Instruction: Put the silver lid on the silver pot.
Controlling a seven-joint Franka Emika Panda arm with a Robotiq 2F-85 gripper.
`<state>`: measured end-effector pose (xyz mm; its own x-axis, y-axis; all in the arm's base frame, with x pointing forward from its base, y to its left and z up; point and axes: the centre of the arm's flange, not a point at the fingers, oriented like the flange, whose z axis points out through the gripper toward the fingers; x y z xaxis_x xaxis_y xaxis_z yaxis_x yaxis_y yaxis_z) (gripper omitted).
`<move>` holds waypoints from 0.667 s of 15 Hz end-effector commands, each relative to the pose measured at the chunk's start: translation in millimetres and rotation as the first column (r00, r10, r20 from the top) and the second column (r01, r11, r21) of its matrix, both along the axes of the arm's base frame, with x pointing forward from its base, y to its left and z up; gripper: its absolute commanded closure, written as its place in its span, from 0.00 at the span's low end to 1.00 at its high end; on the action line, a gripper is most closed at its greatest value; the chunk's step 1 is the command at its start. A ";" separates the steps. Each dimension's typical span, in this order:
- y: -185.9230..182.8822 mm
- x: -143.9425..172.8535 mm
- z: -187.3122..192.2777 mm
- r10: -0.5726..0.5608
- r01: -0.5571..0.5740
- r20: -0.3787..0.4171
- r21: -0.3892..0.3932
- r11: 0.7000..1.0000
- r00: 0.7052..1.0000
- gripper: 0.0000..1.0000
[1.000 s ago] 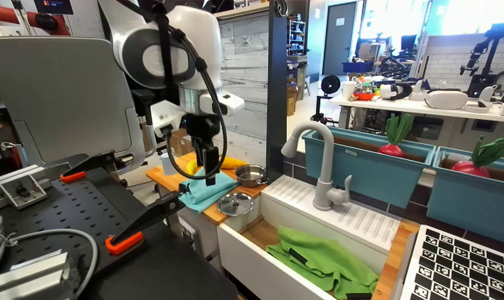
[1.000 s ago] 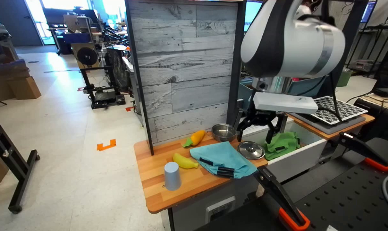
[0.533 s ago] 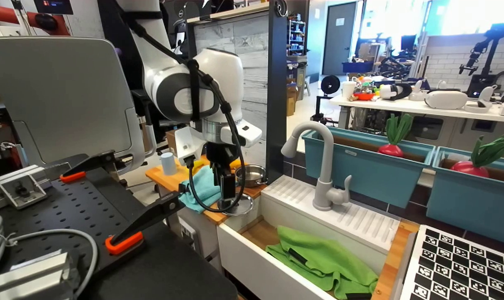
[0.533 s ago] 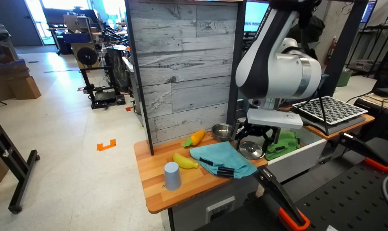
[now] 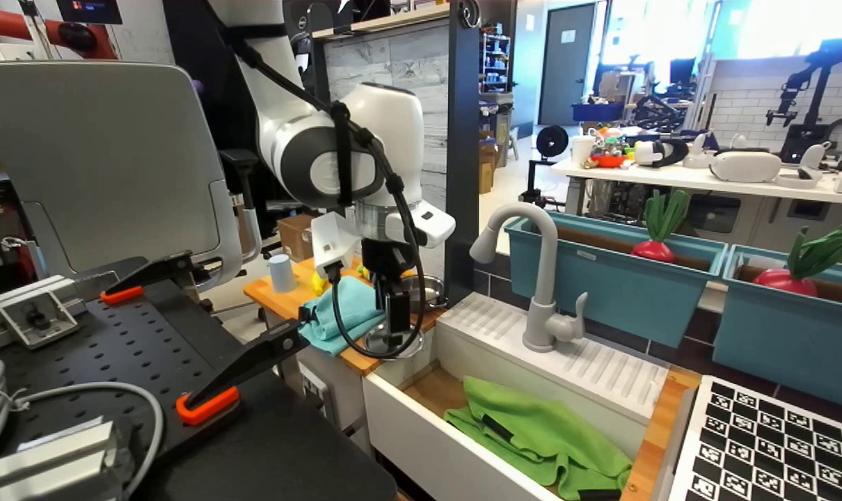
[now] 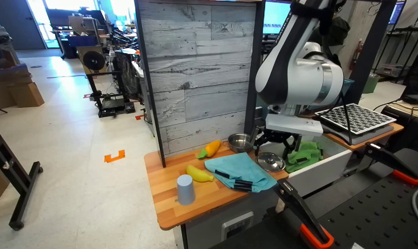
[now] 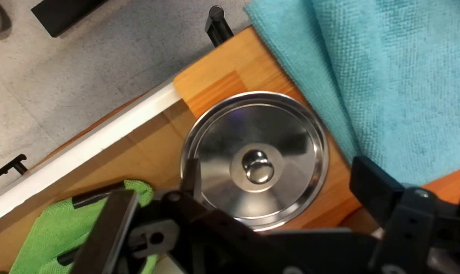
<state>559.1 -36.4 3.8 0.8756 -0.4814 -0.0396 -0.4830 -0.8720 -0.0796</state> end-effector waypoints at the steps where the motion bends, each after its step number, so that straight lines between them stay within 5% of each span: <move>1: -3.2 7.8 -4.6 -0.024 0.024 -0.003 0.012 1.000 1.000 0.00; 9: -5.2 4.1 -12.8 -0.042 0.042 -0.016 0.005 0.999 0.999 0.00; 10: -5.1 3.9 -14.1 -0.044 0.044 -0.017 0.003 0.999 0.999 0.07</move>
<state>556.8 -39.6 -2.4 0.8651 -0.4994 -0.0471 -0.5016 -0.8621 -0.0728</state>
